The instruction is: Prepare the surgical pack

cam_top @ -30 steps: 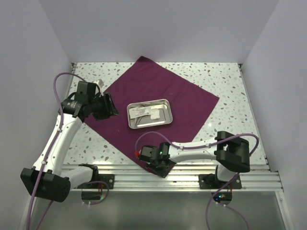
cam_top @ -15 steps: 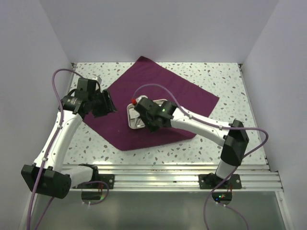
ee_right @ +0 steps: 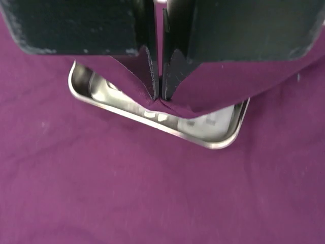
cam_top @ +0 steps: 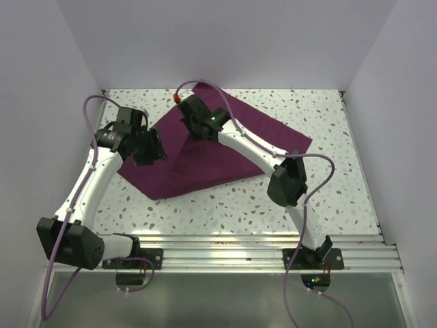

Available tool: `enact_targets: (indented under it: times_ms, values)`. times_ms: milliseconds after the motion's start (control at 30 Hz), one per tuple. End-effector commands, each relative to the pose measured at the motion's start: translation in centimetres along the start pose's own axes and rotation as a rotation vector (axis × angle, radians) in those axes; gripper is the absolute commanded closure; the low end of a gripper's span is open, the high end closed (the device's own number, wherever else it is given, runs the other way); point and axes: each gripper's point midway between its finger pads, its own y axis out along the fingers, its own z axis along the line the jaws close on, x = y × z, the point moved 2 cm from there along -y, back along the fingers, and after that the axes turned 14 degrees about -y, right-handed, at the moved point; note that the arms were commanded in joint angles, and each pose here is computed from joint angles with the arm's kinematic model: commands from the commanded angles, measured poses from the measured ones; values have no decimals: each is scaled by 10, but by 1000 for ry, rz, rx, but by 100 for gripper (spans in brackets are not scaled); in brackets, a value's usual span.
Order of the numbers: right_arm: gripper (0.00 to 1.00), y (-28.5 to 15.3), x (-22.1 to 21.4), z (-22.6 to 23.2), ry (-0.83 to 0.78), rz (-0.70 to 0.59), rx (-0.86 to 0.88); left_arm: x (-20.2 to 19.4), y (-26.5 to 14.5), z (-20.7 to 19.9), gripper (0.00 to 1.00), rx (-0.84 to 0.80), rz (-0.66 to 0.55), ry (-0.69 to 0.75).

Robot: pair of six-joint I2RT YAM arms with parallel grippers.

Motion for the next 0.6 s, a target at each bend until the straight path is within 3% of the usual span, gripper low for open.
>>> enact_targets:
  times_ms: [0,567]
  values:
    - [100,-1,46,-33,28,-151,-89,7,-7,1,43,11,-20,31]
    - [100,78,17,-69,97,-91,-110,7,7,0,43,15,14,12]
